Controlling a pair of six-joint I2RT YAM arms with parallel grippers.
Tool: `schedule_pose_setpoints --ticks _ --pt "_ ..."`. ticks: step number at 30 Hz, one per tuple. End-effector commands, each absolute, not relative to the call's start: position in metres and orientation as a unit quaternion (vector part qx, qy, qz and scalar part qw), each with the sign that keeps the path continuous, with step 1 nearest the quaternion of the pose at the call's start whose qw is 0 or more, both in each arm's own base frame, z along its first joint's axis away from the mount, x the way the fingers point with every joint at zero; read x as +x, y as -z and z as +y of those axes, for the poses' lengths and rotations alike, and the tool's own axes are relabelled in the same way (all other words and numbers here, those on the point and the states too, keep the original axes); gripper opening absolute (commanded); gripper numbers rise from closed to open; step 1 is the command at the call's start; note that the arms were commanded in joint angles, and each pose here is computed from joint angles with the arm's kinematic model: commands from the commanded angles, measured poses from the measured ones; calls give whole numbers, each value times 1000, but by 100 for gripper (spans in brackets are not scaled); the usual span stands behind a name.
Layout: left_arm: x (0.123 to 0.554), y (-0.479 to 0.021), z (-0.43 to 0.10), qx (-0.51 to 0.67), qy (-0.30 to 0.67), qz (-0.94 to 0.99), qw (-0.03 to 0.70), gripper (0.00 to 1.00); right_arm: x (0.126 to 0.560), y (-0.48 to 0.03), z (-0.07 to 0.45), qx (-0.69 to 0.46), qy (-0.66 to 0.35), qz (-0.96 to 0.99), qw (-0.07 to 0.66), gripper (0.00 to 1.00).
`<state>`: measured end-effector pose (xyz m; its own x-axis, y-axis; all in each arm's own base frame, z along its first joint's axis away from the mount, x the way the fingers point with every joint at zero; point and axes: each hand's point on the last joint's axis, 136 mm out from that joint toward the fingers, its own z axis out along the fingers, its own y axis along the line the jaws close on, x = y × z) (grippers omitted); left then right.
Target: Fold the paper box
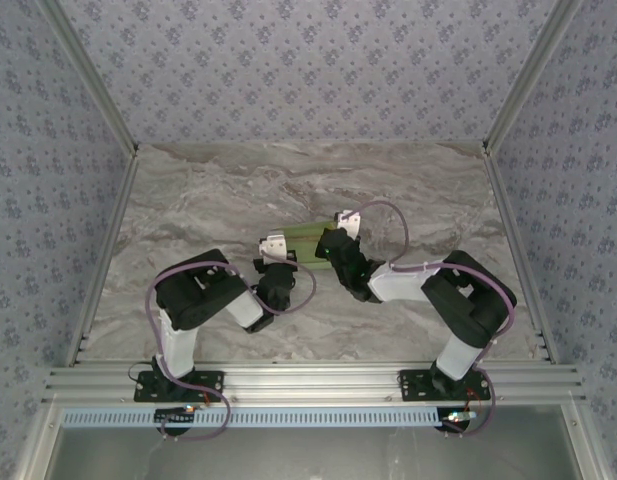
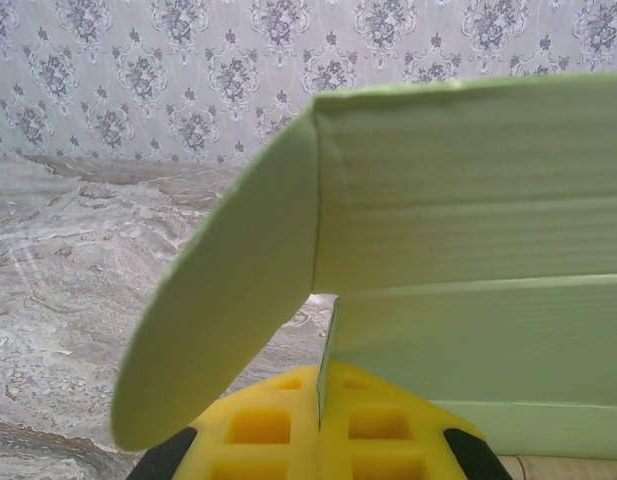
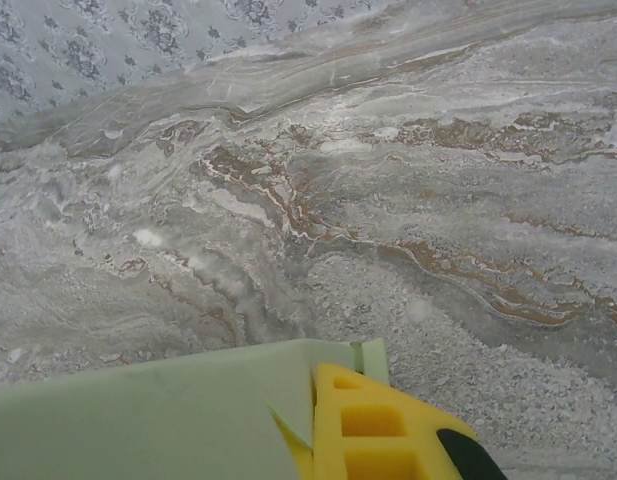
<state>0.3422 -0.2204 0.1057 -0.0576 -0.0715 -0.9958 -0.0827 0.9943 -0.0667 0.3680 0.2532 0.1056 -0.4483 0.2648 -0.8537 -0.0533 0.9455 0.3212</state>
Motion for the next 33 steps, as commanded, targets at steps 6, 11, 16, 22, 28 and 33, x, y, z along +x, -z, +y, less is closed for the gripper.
schedule_pose_setpoints --ticks 6,11,16,22,28,33 --pt "338 -94 -199 -67 -53 746 660 0 355 -61 215 108 -86 870 473 5" --pt "339 -97 -200 -72 -49 747 659 0 353 -52 215 80 -70 870 481 5" --pt "337 -92 -198 -73 -52 748 658 0 349 -46 213 40 -52 869 491 6" --pt "329 -82 -196 -71 -62 747 658 0 340 -32 215 13 -45 867 496 6" --pt "321 -71 -195 -67 -66 747 658 0 330 -29 211 9 -33 859 510 6" --pt "318 -65 -197 -62 -71 746 659 0 325 -22 207 8 -27 859 512 7"
